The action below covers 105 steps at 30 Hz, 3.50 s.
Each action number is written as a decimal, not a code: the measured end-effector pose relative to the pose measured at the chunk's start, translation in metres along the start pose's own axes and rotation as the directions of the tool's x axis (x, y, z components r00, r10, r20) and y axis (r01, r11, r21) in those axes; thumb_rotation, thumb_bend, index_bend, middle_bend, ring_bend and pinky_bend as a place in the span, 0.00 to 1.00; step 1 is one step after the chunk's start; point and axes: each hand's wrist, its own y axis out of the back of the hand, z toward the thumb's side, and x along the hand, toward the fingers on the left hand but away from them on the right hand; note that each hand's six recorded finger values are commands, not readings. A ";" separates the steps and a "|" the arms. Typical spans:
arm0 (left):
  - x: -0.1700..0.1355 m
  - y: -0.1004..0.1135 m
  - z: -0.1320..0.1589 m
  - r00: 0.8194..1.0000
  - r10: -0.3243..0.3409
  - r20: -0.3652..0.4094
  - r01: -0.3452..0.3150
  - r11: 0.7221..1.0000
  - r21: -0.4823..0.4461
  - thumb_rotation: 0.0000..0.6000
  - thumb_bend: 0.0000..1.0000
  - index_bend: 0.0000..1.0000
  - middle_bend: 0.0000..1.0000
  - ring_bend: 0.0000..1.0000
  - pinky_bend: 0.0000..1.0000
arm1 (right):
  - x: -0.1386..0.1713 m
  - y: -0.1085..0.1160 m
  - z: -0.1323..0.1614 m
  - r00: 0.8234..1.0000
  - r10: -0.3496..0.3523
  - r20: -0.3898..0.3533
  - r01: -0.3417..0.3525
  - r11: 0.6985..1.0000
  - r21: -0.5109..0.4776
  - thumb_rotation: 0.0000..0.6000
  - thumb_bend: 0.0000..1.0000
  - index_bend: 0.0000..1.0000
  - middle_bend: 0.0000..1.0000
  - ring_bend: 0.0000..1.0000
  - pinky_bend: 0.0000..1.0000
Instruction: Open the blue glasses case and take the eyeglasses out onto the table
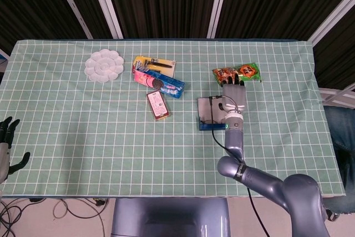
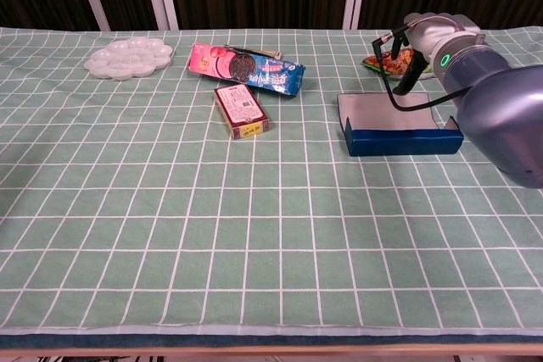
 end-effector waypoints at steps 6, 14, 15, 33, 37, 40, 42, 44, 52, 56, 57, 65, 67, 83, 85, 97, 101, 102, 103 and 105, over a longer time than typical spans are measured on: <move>0.000 0.000 0.000 1.000 0.002 -0.001 -0.002 1.000 0.000 1.00 0.30 0.05 0.00 0.00 0.00 | 0.001 0.003 -0.005 1.000 0.008 -0.004 -0.008 1.000 -0.014 1.00 0.29 0.35 0.21 0.04 0.20; 0.000 0.000 0.000 1.000 -0.002 -0.003 0.002 1.000 0.001 1.00 0.30 0.05 0.00 0.00 0.00 | 0.016 0.006 -0.008 0.997 0.058 -0.042 -0.057 0.998 0.014 1.00 0.29 0.34 0.20 0.04 0.20; 0.000 0.000 0.000 1.000 -0.001 -0.003 0.001 1.000 0.001 1.00 0.30 0.05 0.00 0.00 0.00 | 0.020 0.006 -0.008 0.996 0.071 -0.045 -0.071 0.997 0.016 1.00 0.29 0.33 0.20 0.04 0.20; -0.001 -0.001 0.002 1.000 -0.002 -0.004 0.002 1.000 0.007 1.00 0.30 0.05 0.00 0.00 0.00 | 0.083 0.018 -0.054 0.983 0.163 -0.085 -0.146 0.974 0.171 1.00 0.28 0.21 0.08 0.00 0.20; -0.001 -0.001 0.002 1.000 -0.002 -0.004 0.002 1.000 0.008 1.00 0.30 0.05 0.00 0.00 0.00 | 0.087 0.014 -0.062 0.984 0.161 -0.078 -0.147 0.976 0.163 1.00 0.27 0.20 0.07 0.00 0.20; -0.002 -0.002 0.002 1.000 -0.002 -0.004 0.002 1.000 0.010 1.00 0.30 0.05 0.00 0.00 0.00 | 0.087 0.012 -0.067 0.986 0.152 -0.071 -0.140 0.978 0.156 1.00 0.25 0.19 0.07 0.00 0.20; -0.002 -0.001 0.002 1.000 -0.001 -0.004 0.001 1.000 0.010 1.00 0.30 0.05 0.00 0.00 0.00 | 0.085 0.010 -0.070 0.987 0.148 -0.063 -0.137 0.979 0.150 1.00 0.24 0.19 0.07 0.00 0.20; -0.002 -0.001 0.002 1.000 0.000 -0.006 0.000 1.000 0.010 1.00 0.30 0.05 0.00 0.00 0.00 | 0.084 0.006 -0.073 0.987 0.148 -0.056 -0.139 0.980 0.142 1.00 0.24 0.19 0.06 0.00 0.20; -0.001 -0.001 0.002 1.000 0.001 -0.008 -0.001 1.000 0.011 1.00 0.30 0.05 0.00 0.00 0.00 | 0.080 -0.006 -0.077 0.990 0.137 -0.045 -0.131 0.986 0.103 1.00 0.23 0.18 0.06 0.00 0.20; 0.000 -0.001 0.001 1.000 0.002 -0.009 -0.002 1.000 0.011 1.00 0.30 0.05 0.00 0.00 0.00 | 0.077 -0.014 -0.079 0.989 0.141 -0.036 -0.138 0.986 0.089 1.00 0.23 0.18 0.06 0.00 0.20; 0.000 -0.001 0.001 1.000 0.002 -0.008 -0.001 1.000 0.011 1.00 0.30 0.05 0.00 0.00 0.00 | 0.076 -0.015 -0.080 0.990 0.139 -0.034 -0.136 0.987 0.085 1.00 0.23 0.18 0.06 0.00 0.20; 0.000 -0.001 0.001 1.000 0.003 -0.009 -0.003 1.000 0.011 1.00 0.30 0.05 0.00 0.00 0.00 | 0.069 -0.021 -0.084 0.993 0.117 -0.011 -0.117 0.992 0.042 1.00 0.23 0.18 0.06 0.00 0.20; 0.000 -0.001 0.001 1.000 0.002 -0.009 -0.002 1.000 0.010 1.00 0.30 0.05 0.00 0.00 0.00 | 0.067 -0.022 -0.085 0.994 0.112 -0.005 -0.112 0.993 0.037 1.00 0.23 0.18 0.06 0.00 0.20; 0.000 0.000 0.001 1.000 0.006 -0.015 -0.006 1.000 0.008 1.00 0.30 0.05 0.00 0.00 0.00 | 0.061 -0.028 -0.088 0.994 0.104 0.028 -0.103 0.994 -0.031 1.00 0.23 0.18 0.07 0.00 0.20; 0.000 0.000 0.001 1.000 0.006 -0.015 -0.005 1.000 0.008 1.00 0.30 0.05 0.00 0.00 0.00 | 0.060 -0.028 -0.087 0.994 0.104 0.029 -0.102 0.994 -0.044 1.00 0.23 0.18 0.07 0.00 0.20; 0.000 0.000 0.000 1.000 0.007 -0.019 -0.007 1.000 0.009 1.00 0.30 0.05 0.00 0.00 0.00 | 0.050 -0.027 -0.081 0.993 0.109 0.041 -0.104 0.989 -0.105 1.00 0.23 0.18 0.07 0.00 0.20; 0.000 0.000 0.000 1.000 0.007 -0.020 -0.006 1.000 0.009 1.00 0.30 0.05 0.00 0.00 0.00 | 0.046 -0.027 -0.079 0.993 0.108 0.043 -0.102 0.988 -0.114 1.00 0.23 0.18 0.07 0.00 0.20; 0.000 0.000 0.000 1.000 0.007 -0.020 -0.007 1.000 0.010 1.00 0.30 0.05 0.00 0.00 0.00 | 0.046 -0.027 -0.079 0.993 0.107 0.045 -0.101 0.988 -0.115 1.00 0.23 0.18 0.07 0.00 0.20; 0.000 0.000 0.000 1.000 0.008 -0.019 -0.007 1.000 0.010 1.00 0.30 0.05 0.00 0.00 0.00 | 0.044 -0.026 -0.079 0.993 0.106 0.047 -0.100 0.988 -0.116 1.00 0.23 0.18 0.07 0.00 0.20; 0.000 0.000 0.000 1.000 0.009 -0.020 -0.009 1.000 0.009 1.00 0.30 0.05 0.00 0.00 0.00 | 0.041 -0.025 -0.077 0.993 0.104 0.050 -0.097 0.987 -0.125 1.00 0.23 0.18 0.07 0.00 0.20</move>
